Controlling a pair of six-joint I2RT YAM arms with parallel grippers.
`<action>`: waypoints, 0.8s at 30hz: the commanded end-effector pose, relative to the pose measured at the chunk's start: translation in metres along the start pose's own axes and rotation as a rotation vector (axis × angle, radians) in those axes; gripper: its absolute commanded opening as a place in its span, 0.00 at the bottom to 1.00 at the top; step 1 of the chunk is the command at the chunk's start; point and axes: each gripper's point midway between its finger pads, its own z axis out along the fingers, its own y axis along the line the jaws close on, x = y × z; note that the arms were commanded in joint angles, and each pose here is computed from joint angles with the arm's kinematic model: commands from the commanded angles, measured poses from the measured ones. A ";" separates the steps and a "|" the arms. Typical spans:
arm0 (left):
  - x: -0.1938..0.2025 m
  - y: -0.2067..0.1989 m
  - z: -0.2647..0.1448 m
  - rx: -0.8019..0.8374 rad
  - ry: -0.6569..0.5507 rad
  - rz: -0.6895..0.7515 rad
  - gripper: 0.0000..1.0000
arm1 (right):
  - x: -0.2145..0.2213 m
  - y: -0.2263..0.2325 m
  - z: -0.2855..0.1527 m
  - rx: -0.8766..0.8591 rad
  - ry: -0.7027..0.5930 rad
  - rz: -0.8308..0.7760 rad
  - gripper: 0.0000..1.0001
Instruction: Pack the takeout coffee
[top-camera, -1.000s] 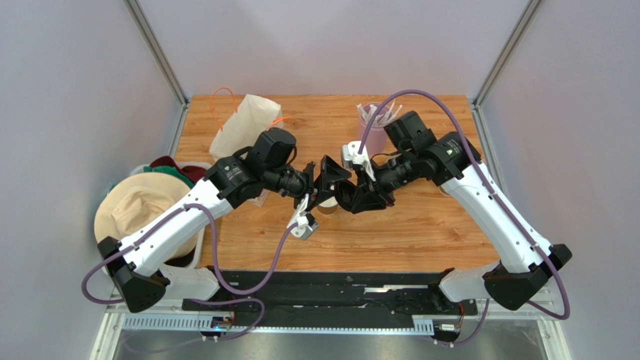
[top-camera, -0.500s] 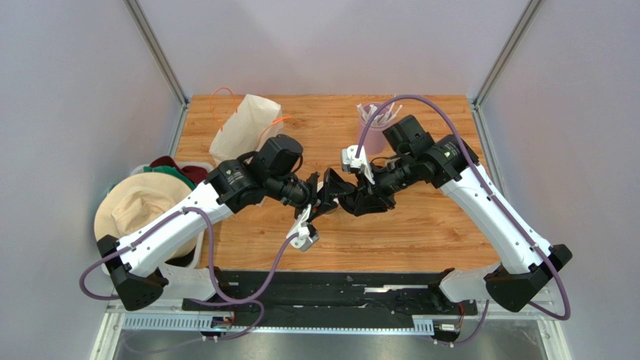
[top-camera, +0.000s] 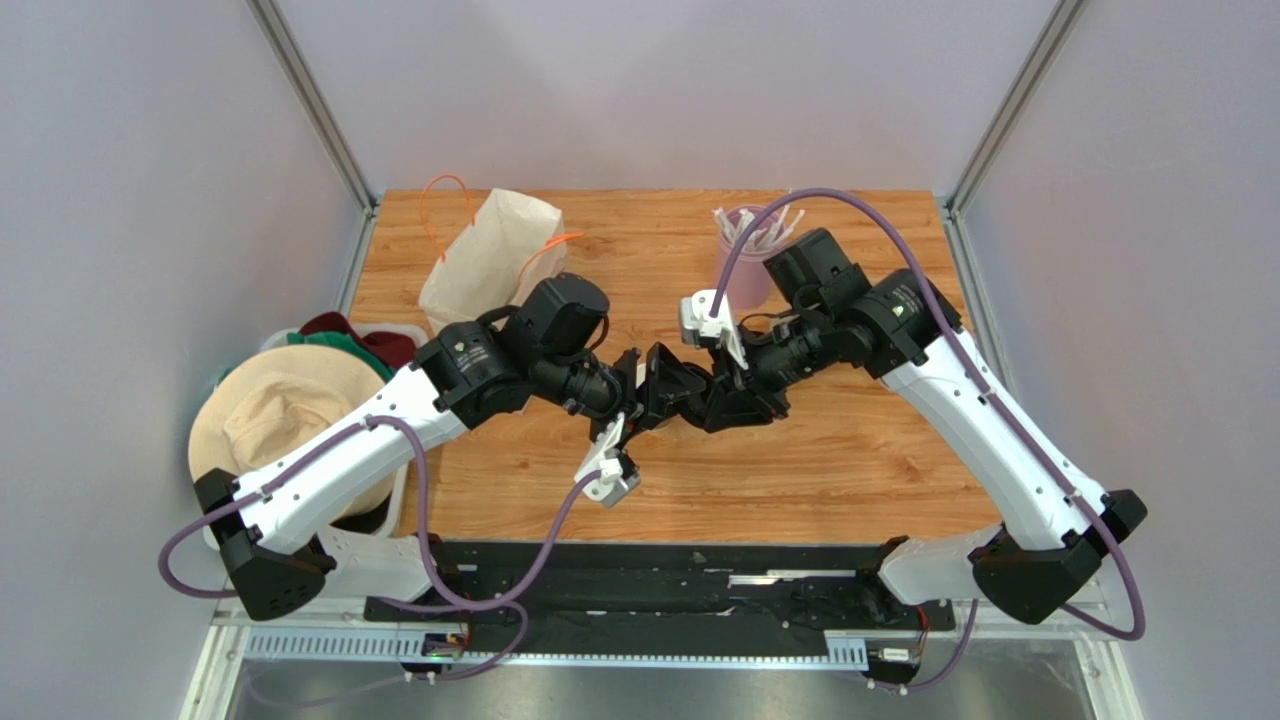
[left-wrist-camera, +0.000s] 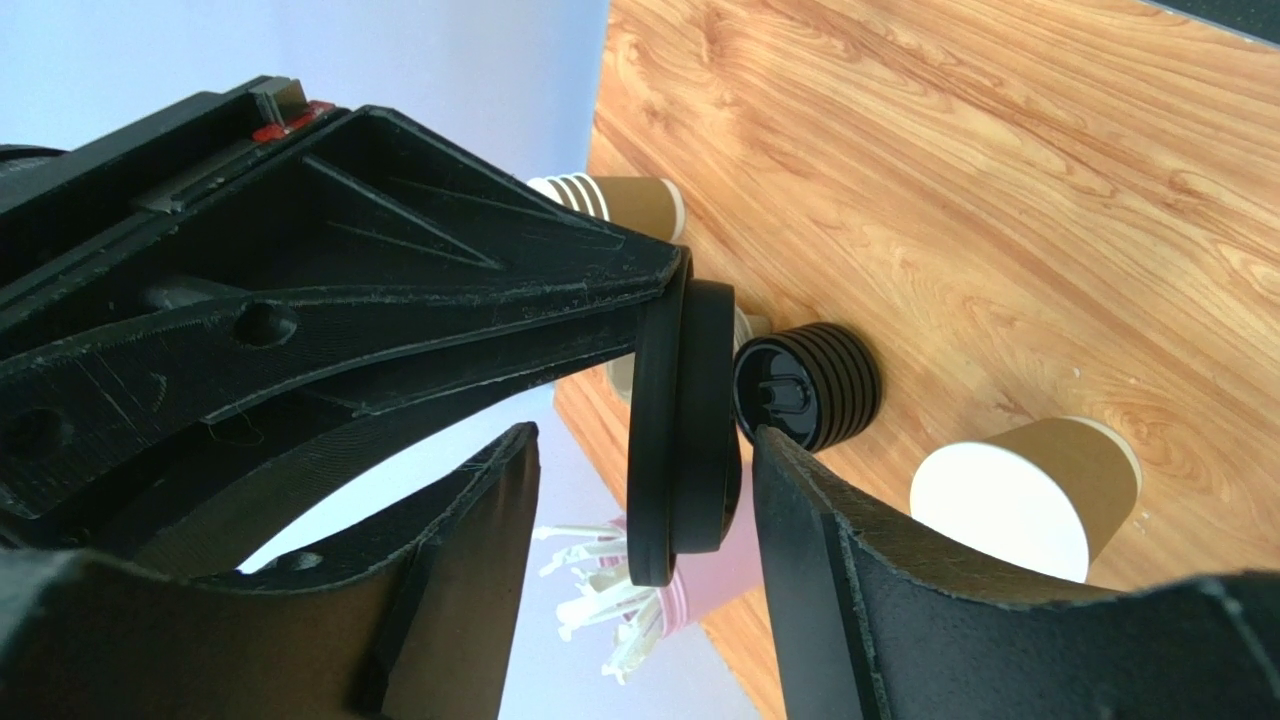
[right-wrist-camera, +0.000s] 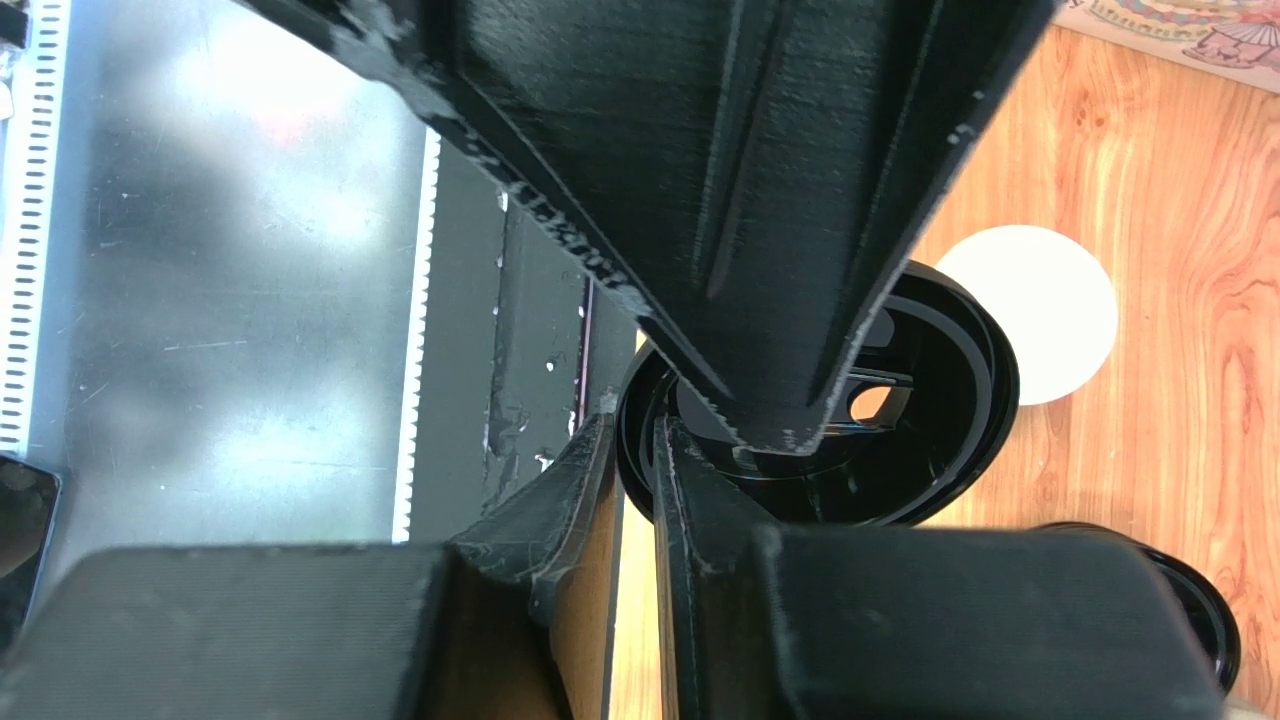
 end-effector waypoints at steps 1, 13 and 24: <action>-0.007 0.006 -0.001 -0.020 -0.021 0.021 0.59 | -0.001 0.015 -0.007 -0.017 0.013 0.027 0.17; -0.009 0.002 0.001 -0.008 -0.013 0.015 0.43 | -0.002 0.012 -0.006 -0.008 0.017 0.032 0.18; -0.008 -0.007 0.003 0.029 -0.007 0.031 0.32 | -0.005 0.014 -0.007 -0.010 0.018 0.026 0.18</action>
